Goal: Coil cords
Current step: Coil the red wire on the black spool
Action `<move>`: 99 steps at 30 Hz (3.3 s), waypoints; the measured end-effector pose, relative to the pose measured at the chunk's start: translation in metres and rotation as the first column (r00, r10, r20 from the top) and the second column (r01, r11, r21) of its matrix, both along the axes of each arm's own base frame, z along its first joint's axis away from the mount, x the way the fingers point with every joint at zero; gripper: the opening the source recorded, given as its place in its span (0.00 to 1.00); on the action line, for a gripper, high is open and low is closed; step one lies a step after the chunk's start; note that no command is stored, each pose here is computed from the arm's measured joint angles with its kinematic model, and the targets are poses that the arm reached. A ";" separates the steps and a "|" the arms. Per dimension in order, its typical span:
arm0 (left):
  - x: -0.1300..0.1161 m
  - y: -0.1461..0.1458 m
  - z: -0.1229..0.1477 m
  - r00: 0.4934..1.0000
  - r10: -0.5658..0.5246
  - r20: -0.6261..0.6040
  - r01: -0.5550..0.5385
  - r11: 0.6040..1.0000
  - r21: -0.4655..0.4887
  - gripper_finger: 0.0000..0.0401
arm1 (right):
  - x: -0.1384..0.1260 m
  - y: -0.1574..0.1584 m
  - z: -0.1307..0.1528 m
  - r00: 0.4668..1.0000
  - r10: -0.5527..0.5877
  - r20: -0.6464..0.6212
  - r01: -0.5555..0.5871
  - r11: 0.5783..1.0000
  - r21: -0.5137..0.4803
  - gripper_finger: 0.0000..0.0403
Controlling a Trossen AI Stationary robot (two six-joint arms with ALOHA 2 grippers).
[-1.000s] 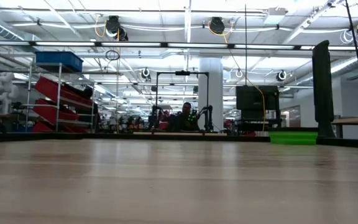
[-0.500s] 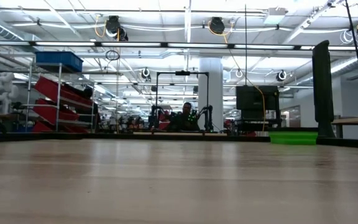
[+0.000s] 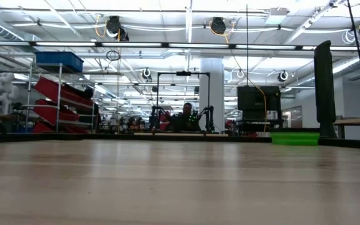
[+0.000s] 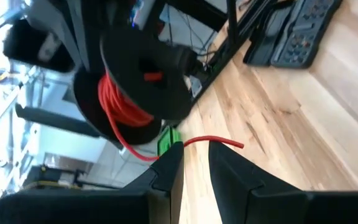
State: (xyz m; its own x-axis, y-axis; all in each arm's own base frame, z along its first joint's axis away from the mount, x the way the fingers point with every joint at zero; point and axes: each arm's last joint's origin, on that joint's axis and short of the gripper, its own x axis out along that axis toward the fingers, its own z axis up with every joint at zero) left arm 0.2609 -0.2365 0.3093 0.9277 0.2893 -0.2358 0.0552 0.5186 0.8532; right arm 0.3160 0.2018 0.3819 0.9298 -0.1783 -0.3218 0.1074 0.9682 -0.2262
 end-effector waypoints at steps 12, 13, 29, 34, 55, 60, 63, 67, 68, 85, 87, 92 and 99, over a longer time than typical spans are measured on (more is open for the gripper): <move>0.013 0.017 -0.003 0.997 0.080 -0.001 -0.080 0.995 -0.064 0.20 | 0.004 0.003 -0.008 1.000 -0.003 -0.012 0.003 1.000 -0.005 0.00; 0.014 0.018 -0.003 0.997 0.081 -0.002 -0.081 0.994 -0.069 0.20 | 0.005 0.003 -0.011 1.000 -0.003 -0.019 0.003 1.000 -0.010 0.00; 0.012 0.030 -0.024 0.975 0.004 -0.220 -0.070 0.954 -0.292 0.20 | 0.023 0.002 -0.035 0.994 -0.084 -0.062 0.078 0.992 -0.099 0.00; 0.011 0.031 -0.026 0.971 -0.003 -0.241 -0.071 0.952 -0.299 0.20 | 0.023 0.002 -0.035 0.994 -0.084 -0.066 0.078 0.992 -0.100 0.00; -0.005 0.009 -0.031 0.839 -0.369 -0.399 0.081 0.811 -0.580 0.20 | 0.045 0.005 -0.099 0.940 -0.301 -0.160 0.241 0.918 -0.314 0.00; -0.022 0.007 -0.022 0.830 -0.378 -0.411 0.067 0.799 -0.598 0.20 | 0.056 0.003 -0.125 0.921 -0.331 -0.207 0.242 0.900 -0.363 0.00; -0.032 0.009 -0.011 0.842 -0.374 -0.389 0.052 0.774 -0.632 0.20 | 0.063 0.002 -0.143 0.907 -0.354 -0.228 0.244 0.883 -0.401 0.00; -0.044 0.011 0.003 0.868 -0.364 -0.337 0.063 0.755 -0.653 0.20 | 0.071 0.001 -0.165 0.884 -0.421 -0.203 0.274 0.819 -0.503 0.00; -0.047 0.011 0.006 0.874 -0.361 -0.326 0.069 0.756 -0.651 0.20 | 0.072 0.001 -0.170 0.879 -0.435 -0.196 0.276 0.799 -0.534 0.00; -0.059 0.007 0.012 0.892 -0.350 -0.286 0.097 0.767 -0.634 0.20 | 0.086 0.009 -0.238 0.840 -0.448 -0.306 0.032 0.604 -0.797 0.00; -0.059 0.007 0.012 0.892 -0.350 -0.286 0.097 0.767 -0.634 0.20 | 0.088 0.009 -0.244 0.834 -0.450 -0.318 0.009 0.588 -0.809 0.00; -0.059 0.007 0.012 0.892 -0.350 -0.286 0.097 0.767 -0.634 0.20 | 0.093 0.001 -0.253 0.816 -0.431 -0.384 -0.049 0.611 -0.790 0.00; -0.059 0.007 0.012 0.892 -0.349 -0.286 0.097 0.767 -0.635 0.20 | 0.099 -0.009 -0.255 0.805 -0.405 -0.433 -0.064 0.667 -0.742 0.00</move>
State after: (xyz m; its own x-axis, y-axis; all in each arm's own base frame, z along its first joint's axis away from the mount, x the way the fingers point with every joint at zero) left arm 0.2021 -0.2297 0.3215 0.7517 -0.2293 -0.6183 0.4758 0.8379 0.2676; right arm 0.4146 0.1923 0.1270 0.5707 -0.6965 -0.4348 -0.1087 0.4608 -0.8808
